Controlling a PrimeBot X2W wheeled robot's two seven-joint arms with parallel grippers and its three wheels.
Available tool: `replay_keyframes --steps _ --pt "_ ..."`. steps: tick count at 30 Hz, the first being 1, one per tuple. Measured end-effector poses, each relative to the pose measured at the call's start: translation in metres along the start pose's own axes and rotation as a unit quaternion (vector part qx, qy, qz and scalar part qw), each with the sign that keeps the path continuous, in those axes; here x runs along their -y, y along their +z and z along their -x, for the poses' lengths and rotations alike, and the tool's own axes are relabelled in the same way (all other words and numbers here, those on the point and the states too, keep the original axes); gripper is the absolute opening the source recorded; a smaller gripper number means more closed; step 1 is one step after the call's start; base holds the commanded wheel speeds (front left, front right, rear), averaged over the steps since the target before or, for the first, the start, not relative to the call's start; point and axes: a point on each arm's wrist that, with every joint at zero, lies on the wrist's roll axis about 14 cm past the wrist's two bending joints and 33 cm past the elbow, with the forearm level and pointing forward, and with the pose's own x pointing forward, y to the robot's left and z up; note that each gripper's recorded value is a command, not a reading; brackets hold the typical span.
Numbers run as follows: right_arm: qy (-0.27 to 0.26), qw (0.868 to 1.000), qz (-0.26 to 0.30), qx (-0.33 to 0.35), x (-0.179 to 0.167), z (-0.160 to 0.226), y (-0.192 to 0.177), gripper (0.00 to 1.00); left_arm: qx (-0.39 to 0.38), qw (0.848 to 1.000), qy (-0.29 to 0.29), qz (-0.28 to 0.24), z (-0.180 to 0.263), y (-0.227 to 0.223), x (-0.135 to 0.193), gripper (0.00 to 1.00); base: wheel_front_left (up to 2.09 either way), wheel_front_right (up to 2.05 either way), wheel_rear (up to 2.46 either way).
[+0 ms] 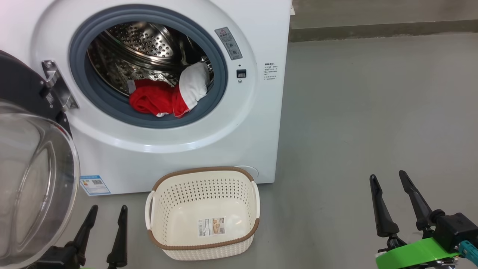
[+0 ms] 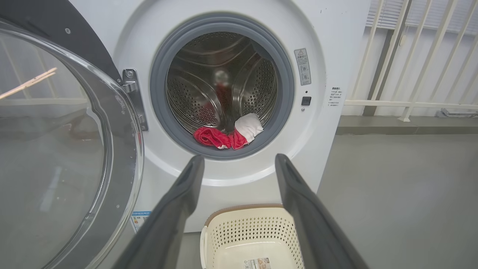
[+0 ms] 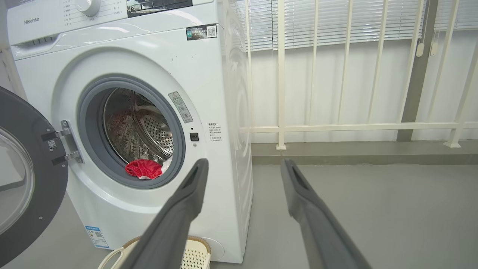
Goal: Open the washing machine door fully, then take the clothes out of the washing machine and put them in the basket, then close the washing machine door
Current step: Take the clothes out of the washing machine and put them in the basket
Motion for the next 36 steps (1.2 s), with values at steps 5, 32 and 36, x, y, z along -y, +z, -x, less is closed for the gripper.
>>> replay_keyframes --steps 5,32,36 --pt "0.001 1.000 0.000 -0.004 -0.001 -0.001 -0.003 1.00 -0.002 1.000 0.001 0.001 0.000 -0.002 0.000 1.00 1.68 -1.68 0.00" --pt "0.002 1.000 -0.002 -0.007 -0.002 0.000 -0.004 1.00 0.019 1.000 -0.014 0.008 -0.003 0.012 0.009 1.00 0.88 -0.88 0.00" --pt "0.004 1.000 -0.002 -0.008 -0.003 0.001 -0.005 1.00 0.022 1.000 -0.013 0.007 -0.003 0.014 0.009 1.00 0.00 0.00 0.00"
